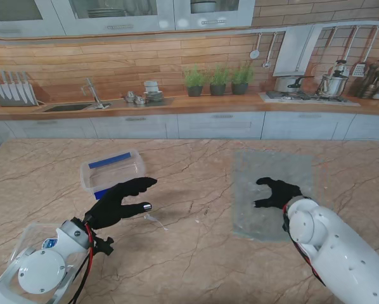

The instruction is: Fold the bubble film and place it into the plastic crate

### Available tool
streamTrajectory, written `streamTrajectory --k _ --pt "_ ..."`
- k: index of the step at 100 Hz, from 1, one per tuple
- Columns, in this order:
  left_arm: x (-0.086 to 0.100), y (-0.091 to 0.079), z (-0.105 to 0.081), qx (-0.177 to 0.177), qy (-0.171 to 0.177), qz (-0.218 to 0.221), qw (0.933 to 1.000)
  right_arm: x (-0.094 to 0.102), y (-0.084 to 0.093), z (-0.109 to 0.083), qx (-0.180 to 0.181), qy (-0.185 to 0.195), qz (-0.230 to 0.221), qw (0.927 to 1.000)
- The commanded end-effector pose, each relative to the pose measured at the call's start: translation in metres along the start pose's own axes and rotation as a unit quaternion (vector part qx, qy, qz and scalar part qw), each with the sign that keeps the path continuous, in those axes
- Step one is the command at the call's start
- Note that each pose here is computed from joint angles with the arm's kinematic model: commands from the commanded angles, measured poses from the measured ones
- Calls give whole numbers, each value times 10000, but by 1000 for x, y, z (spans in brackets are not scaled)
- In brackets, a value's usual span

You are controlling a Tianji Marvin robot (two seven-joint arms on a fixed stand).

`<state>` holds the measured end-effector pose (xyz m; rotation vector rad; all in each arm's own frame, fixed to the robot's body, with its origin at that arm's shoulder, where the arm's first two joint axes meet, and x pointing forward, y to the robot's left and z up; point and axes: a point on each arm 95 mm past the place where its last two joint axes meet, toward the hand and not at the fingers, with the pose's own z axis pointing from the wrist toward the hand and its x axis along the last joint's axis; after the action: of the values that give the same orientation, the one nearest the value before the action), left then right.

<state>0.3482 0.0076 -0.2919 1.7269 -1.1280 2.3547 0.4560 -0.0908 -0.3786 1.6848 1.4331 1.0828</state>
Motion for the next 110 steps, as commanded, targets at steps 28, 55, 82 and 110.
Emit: streamTrajectory --k 28,55,82,110 --pt "-2 0 -9 94 -1 20 10000 86 -18 -2 985 1082 383 9885" --pt "-3 -1 -10 118 5 29 9999 112 -27 -15 1487 1578 259 9759" --pt "-3 0 -10 76 -25 20 10000 111 -34 -33 1371 2018 -241 9695" --pt "-4 1 -8 29 -67 0 10000 102 -38 -49 1152 2447 -1005 9575"
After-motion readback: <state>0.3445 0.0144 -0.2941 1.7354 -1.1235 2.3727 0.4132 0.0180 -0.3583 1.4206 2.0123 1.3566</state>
